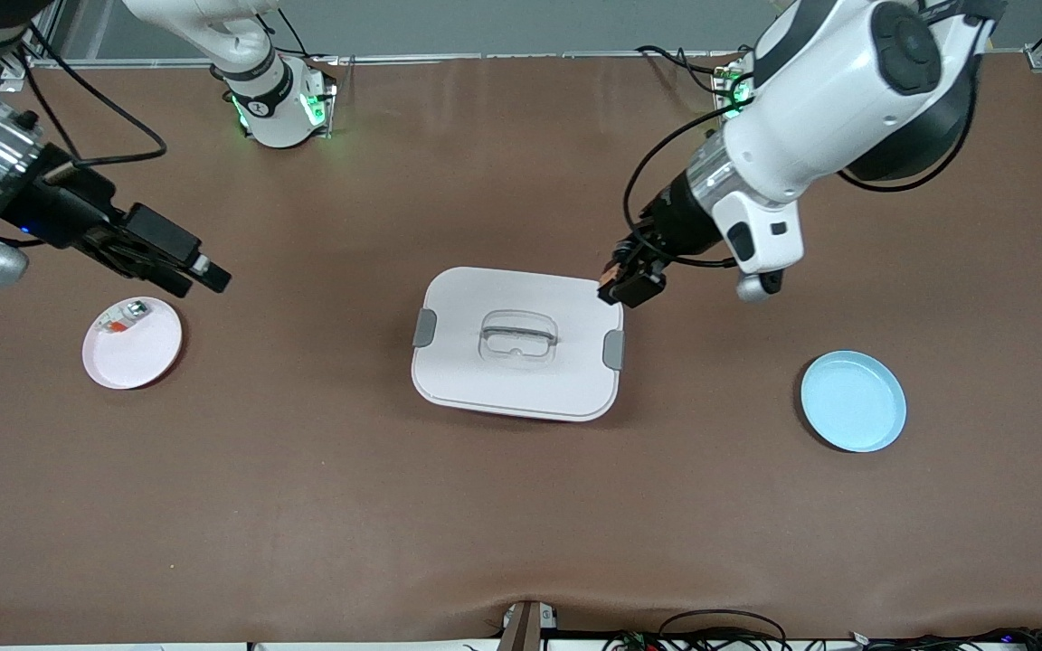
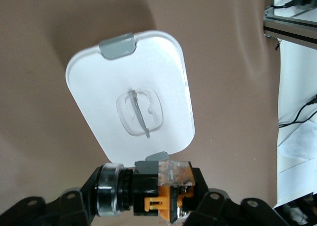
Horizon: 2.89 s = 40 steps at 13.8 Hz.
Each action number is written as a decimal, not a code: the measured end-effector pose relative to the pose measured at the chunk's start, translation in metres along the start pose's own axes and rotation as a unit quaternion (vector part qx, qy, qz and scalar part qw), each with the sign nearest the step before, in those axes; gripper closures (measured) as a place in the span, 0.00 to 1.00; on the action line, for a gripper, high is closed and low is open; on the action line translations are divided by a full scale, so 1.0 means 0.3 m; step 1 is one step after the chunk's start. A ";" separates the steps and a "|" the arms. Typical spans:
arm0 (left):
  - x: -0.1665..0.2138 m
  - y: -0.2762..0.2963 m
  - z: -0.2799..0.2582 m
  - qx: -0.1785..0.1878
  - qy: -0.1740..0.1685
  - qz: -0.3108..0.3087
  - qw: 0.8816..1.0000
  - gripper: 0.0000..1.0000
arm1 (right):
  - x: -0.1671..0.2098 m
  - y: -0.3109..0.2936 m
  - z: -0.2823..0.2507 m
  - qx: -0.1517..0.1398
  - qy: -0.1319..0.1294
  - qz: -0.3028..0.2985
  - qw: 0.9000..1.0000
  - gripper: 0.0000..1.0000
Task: Transfer orange switch to right arm and place
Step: 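Carry the switch over the box while the right gripper reaches toward it, then close the right gripper on the switch held by the left gripper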
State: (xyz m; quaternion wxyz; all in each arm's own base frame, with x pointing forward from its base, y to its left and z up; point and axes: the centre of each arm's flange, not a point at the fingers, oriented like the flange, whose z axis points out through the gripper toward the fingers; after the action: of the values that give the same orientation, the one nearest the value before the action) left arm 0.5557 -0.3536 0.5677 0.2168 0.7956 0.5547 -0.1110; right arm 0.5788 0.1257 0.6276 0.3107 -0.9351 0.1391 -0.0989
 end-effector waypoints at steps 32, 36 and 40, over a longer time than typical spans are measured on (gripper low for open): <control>-0.331 0.026 0.419 -0.037 -0.088 -0.179 0.979 0.28 | -0.327 -0.124 0.668 0.156 -0.063 -0.052 0.984 0.00; -0.331 0.028 0.417 -0.038 -0.088 -0.178 0.979 0.28 | -0.350 -0.138 0.696 0.153 -0.065 -0.051 0.985 0.00; -0.330 0.029 0.416 -0.039 -0.087 -0.176 0.980 0.28 | -0.383 -0.147 0.760 0.145 -0.065 -0.051 0.986 0.00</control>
State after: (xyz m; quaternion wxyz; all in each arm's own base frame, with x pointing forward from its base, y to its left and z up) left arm 0.5360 -0.4974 0.5009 0.2720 0.6635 0.6692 -0.1949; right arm 0.5412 0.3228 0.4634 0.4455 -0.8906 0.0552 -0.0726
